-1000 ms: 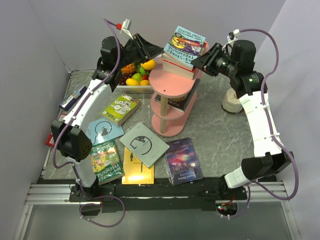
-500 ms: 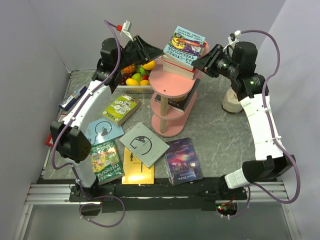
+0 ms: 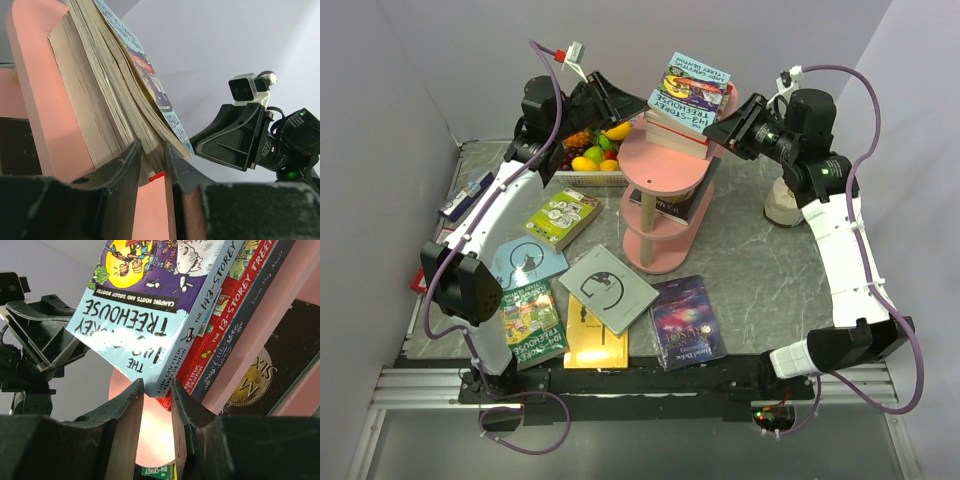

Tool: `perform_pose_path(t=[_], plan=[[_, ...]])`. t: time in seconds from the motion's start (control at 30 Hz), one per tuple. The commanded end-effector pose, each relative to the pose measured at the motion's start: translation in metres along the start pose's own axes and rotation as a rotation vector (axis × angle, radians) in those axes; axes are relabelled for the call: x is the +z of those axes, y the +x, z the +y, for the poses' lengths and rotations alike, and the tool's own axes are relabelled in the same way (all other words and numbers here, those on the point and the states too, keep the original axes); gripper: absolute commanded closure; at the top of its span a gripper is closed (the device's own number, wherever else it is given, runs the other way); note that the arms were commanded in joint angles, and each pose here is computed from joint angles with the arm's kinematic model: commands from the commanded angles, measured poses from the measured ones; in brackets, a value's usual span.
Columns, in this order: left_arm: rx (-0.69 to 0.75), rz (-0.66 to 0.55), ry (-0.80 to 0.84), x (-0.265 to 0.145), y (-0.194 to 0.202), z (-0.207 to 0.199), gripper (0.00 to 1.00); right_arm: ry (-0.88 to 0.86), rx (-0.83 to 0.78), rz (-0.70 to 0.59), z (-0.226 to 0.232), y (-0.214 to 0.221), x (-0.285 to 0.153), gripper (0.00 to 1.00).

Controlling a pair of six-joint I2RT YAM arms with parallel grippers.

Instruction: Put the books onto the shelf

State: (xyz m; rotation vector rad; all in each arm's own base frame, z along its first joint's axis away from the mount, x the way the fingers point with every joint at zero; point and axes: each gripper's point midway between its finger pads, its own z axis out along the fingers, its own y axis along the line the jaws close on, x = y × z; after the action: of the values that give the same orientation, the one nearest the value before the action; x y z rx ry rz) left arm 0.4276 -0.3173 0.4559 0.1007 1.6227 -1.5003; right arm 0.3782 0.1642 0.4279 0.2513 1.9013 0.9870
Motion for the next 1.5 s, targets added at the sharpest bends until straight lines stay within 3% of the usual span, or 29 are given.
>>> perform_pose_path(t=[0.0, 0.27, 0.5, 0.7, 0.97, 1.0, 1.17, 1.47], plan=[[0.052, 0.003, 0.089, -0.006, -0.004, -0.038, 0.69, -0.054, -0.038, -0.049, 0.018, -0.009, -0.011, 0.65], [0.055, 0.007, 0.087, -0.007, -0.003, -0.038, 0.68, -0.053, -0.044, -0.062, 0.020, -0.012, -0.017, 0.64], [0.069, -0.041, 0.052, -0.020, -0.018, -0.033, 0.62, -0.022, -0.030, -0.169, 0.015, -0.032, -0.049, 0.46], [0.055, -0.075, 0.024, -0.031, -0.033, -0.021, 0.56, 0.001, -0.029, -0.215, 0.012, -0.038, -0.066, 0.43], [0.055, -0.165, -0.112, -0.034, -0.067, 0.011, 0.51, 0.064, -0.023, -0.239, -0.015, -0.023, -0.072, 0.47], [0.014, -0.132, -0.181, -0.027, -0.060, 0.038, 0.51, 0.068, -0.024, -0.241, -0.017, -0.021, -0.073, 0.50], [0.031, -0.141, -0.144, -0.009, -0.081, 0.033, 0.53, 0.101, -0.036, -0.247, -0.027, -0.011, -0.081, 0.56], [-0.012, -0.173, -0.083, 0.016, -0.092, 0.044, 0.61, 0.087, -0.035, -0.252, -0.032, 0.009, -0.097, 0.57]])
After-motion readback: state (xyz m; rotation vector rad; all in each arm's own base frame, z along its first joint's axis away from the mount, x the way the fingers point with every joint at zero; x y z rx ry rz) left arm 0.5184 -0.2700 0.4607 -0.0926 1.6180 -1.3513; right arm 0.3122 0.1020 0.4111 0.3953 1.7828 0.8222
